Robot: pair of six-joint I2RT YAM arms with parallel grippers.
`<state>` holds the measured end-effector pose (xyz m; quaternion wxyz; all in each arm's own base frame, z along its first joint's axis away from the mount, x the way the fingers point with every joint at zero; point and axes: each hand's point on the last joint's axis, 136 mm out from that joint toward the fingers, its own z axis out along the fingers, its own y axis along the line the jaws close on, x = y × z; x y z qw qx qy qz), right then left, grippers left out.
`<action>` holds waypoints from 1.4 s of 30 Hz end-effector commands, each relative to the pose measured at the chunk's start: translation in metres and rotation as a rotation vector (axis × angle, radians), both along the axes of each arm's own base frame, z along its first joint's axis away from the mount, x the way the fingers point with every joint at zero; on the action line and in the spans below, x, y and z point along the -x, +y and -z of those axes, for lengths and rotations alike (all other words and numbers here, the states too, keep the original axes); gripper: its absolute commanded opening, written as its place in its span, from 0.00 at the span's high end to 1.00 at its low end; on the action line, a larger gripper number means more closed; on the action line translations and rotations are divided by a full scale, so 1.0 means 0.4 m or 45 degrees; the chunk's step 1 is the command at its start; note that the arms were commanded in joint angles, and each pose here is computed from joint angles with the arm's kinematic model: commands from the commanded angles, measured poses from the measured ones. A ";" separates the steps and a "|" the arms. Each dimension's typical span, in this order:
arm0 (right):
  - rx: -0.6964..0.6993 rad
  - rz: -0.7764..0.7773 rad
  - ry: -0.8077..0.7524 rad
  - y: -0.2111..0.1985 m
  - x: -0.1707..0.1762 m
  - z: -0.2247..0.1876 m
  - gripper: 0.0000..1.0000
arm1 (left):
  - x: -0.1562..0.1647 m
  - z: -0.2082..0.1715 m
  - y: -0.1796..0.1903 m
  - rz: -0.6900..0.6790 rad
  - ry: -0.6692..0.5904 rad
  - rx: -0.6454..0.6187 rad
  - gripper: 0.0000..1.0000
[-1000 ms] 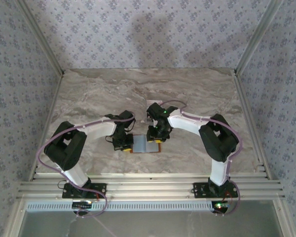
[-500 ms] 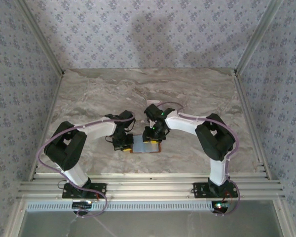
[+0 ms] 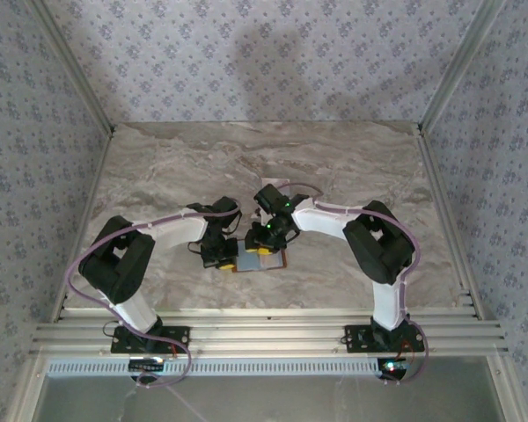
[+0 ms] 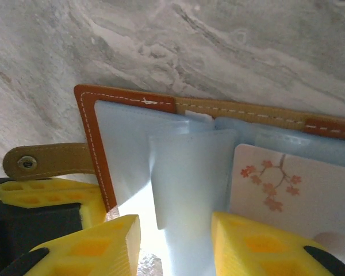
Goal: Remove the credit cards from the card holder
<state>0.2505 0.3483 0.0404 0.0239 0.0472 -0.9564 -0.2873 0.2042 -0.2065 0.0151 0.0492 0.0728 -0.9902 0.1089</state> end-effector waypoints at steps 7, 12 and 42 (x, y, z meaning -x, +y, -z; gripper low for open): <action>-0.074 0.018 0.026 0.019 0.016 -0.025 0.64 | -0.003 -0.024 -0.088 0.083 -0.058 0.204 0.97; -0.106 0.017 0.028 0.029 0.017 -0.037 0.64 | -0.015 -0.073 -0.076 0.081 -0.133 0.203 0.97; -0.236 -0.122 0.009 0.170 0.028 -0.101 0.65 | -0.018 -0.247 0.143 -0.191 -0.388 0.236 0.96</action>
